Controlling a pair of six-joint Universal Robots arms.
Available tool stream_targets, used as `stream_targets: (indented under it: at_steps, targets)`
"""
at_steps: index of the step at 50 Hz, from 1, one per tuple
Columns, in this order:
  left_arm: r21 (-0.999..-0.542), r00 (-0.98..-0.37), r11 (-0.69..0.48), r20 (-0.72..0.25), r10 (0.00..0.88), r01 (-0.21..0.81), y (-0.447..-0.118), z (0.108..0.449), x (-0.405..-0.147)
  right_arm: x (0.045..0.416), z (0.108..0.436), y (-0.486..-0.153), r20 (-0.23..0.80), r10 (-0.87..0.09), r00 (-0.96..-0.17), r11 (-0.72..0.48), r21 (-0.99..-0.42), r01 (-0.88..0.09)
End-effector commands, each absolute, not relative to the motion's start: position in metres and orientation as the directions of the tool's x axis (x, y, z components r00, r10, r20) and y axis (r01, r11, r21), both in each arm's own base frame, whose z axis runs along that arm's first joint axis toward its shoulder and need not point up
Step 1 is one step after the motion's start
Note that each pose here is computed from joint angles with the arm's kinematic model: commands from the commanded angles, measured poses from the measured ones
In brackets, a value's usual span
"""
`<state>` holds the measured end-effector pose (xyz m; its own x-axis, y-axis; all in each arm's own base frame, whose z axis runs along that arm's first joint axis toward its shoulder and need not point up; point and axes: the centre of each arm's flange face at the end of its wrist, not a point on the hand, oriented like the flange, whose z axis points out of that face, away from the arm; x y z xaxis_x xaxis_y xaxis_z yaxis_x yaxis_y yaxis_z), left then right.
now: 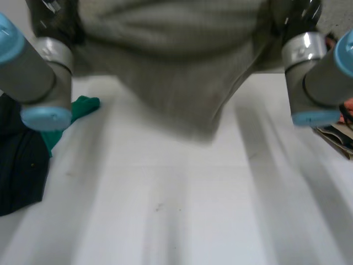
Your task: Fold the laundry.
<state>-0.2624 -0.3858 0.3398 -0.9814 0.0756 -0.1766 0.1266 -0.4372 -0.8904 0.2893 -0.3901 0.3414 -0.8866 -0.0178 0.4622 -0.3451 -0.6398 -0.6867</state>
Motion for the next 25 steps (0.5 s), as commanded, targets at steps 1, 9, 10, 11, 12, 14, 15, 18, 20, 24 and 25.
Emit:
stream_targets:
  at_steps: [1,9,10,11,12,14,15,18,20,24,25]
  targets:
    - [-0.89,-0.991,-0.456,-0.07,0.112,0.012,-0.365,0.358,-0.25,0.303,0.358,-0.383,0.403,-0.156,-0.902,-0.733,-0.659,-0.167]
    - [-0.977,-0.977,-0.182,-0.141,0.158,0.112,-0.34,0.251,-0.244,0.298,0.258,-0.36,0.513,-0.321,-0.796,-0.478,-0.814,-0.331]
    - [-0.981,-0.975,-0.149,-0.149,0.164,0.125,-0.336,0.237,-0.243,0.296,0.246,-0.356,0.519,-0.341,-0.784,-0.446,-0.823,-0.352]
    - [-0.984,-0.973,-0.115,-0.157,0.169,0.139,-0.333,0.224,-0.241,0.294,0.233,-0.352,0.526,-0.362,-0.77,-0.409,-0.831,-0.376]
    - [-0.985,-0.967,-0.048,-0.172,0.186,0.165,-0.323,0.199,-0.241,0.29,0.21,-0.344,0.536,-0.402,-0.742,-0.341,-0.84,-0.422]
    - [-0.98,-0.961,0.017,-0.19,0.202,0.197,-0.313,0.175,-0.239,0.285,0.189,-0.335,0.54,-0.445,-0.714,-0.28,-0.841,-0.462]
    - [-0.976,-0.957,0.045,-0.199,0.211,0.212,-0.308,0.166,-0.238,0.283,0.178,-0.331,0.54,-0.467,-0.7,-0.251,-0.84,-0.481]
    - [-0.946,-0.939,0.153,-0.244,0.242,0.285,-0.284,0.136,-0.232,0.279,0.147,-0.312,0.541,-0.543,-0.642,-0.179,-0.822,-0.541]
    - [-0.912,-0.922,0.222,-0.287,0.259,0.346,-0.268,0.124,-0.226,0.277,0.136,-0.303,0.539,-0.573,-0.618,-0.147,-0.809,-0.569]
    - [-0.86,-0.887,0.27,-0.356,0.293,0.434,-0.246,0.128,-0.221,0.273,0.135,-0.297,0.534,-0.581,-0.614,-0.127,-0.805,-0.58]
    - [-0.855,-0.882,0.269,-0.364,0.3,0.444,-0.242,0.131,-0.222,0.273,0.137,-0.296,0.534,-0.578,-0.617,-0.128,-0.807,-0.577]
